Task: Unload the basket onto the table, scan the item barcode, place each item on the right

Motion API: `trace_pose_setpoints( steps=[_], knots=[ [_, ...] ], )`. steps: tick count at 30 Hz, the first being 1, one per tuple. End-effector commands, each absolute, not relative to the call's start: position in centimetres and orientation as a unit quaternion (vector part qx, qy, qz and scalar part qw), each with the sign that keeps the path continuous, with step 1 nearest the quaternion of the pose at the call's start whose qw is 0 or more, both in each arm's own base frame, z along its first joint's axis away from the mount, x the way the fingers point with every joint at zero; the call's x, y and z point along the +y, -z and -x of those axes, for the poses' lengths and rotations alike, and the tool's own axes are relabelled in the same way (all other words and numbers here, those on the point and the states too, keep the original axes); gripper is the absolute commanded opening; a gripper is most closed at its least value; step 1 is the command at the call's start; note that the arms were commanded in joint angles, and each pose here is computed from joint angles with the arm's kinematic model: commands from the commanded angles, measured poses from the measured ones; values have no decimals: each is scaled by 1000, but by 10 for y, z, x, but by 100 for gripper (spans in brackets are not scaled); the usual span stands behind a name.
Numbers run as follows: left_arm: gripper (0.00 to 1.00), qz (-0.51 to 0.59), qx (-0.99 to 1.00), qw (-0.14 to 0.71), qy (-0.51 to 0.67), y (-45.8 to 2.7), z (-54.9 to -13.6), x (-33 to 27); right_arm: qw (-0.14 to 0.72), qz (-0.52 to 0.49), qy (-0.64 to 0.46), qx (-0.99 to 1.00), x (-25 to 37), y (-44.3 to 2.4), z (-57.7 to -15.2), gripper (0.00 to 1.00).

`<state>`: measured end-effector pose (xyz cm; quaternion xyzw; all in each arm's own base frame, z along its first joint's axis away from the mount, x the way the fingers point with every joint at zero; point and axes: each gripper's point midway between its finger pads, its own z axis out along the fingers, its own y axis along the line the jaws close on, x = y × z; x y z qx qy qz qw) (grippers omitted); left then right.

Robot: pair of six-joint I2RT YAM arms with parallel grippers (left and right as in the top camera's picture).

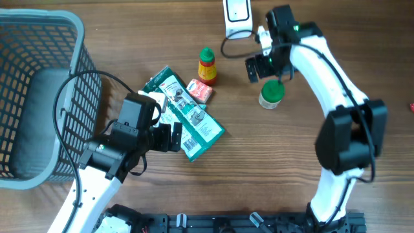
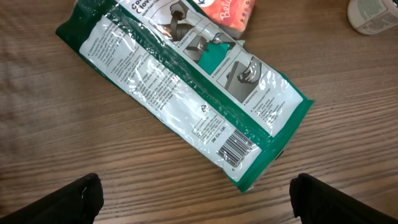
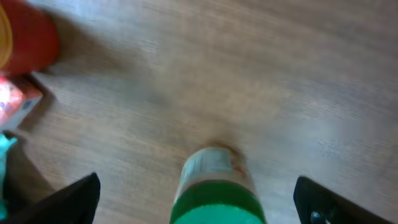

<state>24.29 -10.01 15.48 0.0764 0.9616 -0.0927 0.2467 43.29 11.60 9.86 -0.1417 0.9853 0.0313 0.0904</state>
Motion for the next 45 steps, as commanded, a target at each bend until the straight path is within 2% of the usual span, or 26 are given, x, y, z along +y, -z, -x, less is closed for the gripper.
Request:
trace_pose_setpoints(
  steps=[1,5,10,21,35,37,40,45],
  knots=[
    [100,-83,961,244,96,-154,-242,-101,76,137,-19,987,114,-103,-443,99],
    [100,-83,961,244,96,-154,-242,-101,30,161,-14,986,109,-97,-422,98],
    [100,-83,961,244,96,-154,-242,-101,12,174,-12,985,107,-90,-414,98],
    [100,-83,961,244,96,-154,-242,-101,-45,170,-8,984,98,-28,-380,100],
    [100,-83,961,244,96,-154,-242,-101,-36,161,25,986,86,-9,-381,98],
    [100,-83,961,244,96,-154,-242,-101,-30,159,25,987,86,-7,-383,93],
    [100,-83,961,244,96,-154,-242,-101,-30,158,25,987,87,-7,-383,75],
    [100,-83,961,244,96,-154,-242,-101,-27,145,25,989,87,-7,-384,61]
  ],
)
